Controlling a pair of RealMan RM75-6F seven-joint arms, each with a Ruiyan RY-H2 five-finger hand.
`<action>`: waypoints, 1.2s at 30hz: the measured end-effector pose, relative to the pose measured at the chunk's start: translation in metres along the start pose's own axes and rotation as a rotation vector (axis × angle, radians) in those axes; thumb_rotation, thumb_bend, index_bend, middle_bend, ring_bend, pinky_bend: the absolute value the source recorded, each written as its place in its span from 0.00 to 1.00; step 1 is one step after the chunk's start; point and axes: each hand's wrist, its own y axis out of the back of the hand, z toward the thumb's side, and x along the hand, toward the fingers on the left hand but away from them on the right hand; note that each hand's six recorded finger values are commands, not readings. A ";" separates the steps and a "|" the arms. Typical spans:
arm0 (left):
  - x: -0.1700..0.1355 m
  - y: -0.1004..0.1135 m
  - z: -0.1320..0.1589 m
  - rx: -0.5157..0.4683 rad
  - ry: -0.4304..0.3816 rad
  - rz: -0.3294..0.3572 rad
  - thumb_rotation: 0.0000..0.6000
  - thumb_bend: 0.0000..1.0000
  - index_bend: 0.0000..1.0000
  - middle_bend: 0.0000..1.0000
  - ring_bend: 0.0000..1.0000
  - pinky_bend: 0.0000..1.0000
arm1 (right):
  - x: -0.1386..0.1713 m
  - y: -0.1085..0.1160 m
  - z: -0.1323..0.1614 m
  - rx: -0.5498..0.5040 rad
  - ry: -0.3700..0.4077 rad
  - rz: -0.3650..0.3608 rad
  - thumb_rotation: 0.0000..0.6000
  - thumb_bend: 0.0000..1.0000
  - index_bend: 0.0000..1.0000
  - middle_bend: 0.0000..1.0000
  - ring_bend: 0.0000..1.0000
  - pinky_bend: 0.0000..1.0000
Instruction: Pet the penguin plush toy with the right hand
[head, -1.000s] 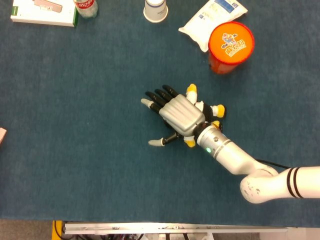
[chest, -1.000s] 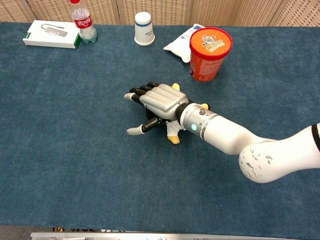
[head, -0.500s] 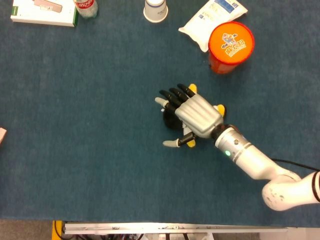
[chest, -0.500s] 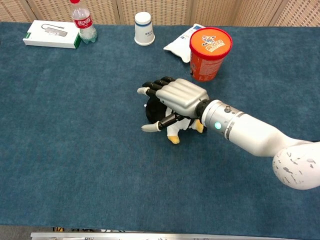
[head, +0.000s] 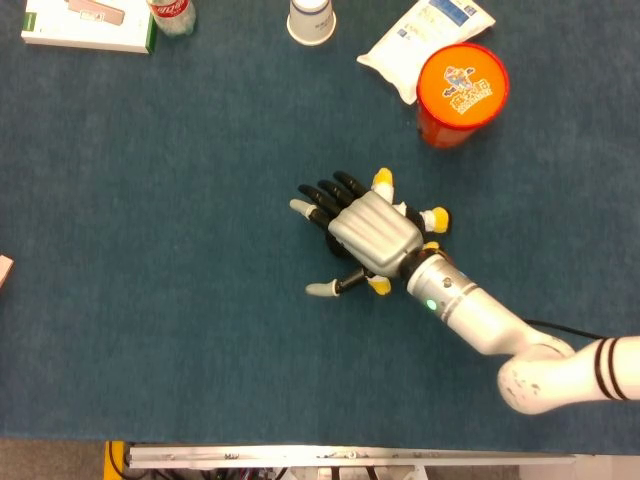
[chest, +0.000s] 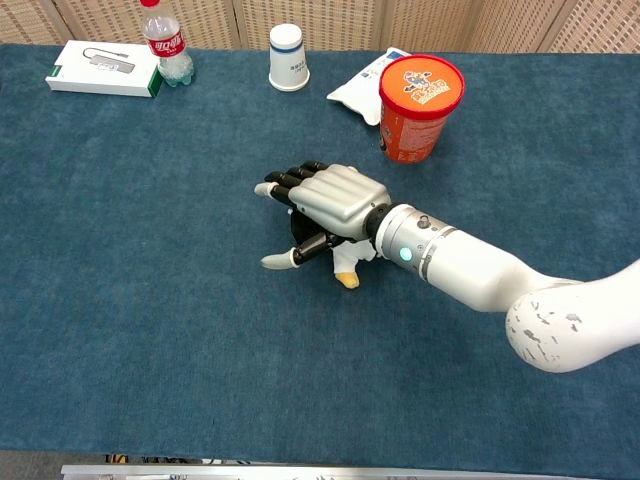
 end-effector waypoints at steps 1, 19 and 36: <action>0.000 0.000 0.000 0.000 -0.001 -0.001 1.00 0.34 0.22 0.24 0.20 0.14 | -0.003 -0.002 0.000 0.005 -0.003 0.004 0.12 0.00 0.00 0.00 0.00 0.00; -0.002 0.001 0.003 0.001 -0.011 0.000 1.00 0.34 0.22 0.24 0.20 0.14 | 0.029 0.009 -0.013 -0.012 -0.013 -0.021 0.13 0.00 0.00 0.00 0.00 0.00; -0.005 0.002 0.000 0.002 -0.001 0.000 1.00 0.34 0.22 0.24 0.20 0.14 | 0.000 0.005 0.006 0.006 0.003 -0.001 0.16 0.00 0.00 0.00 0.00 0.00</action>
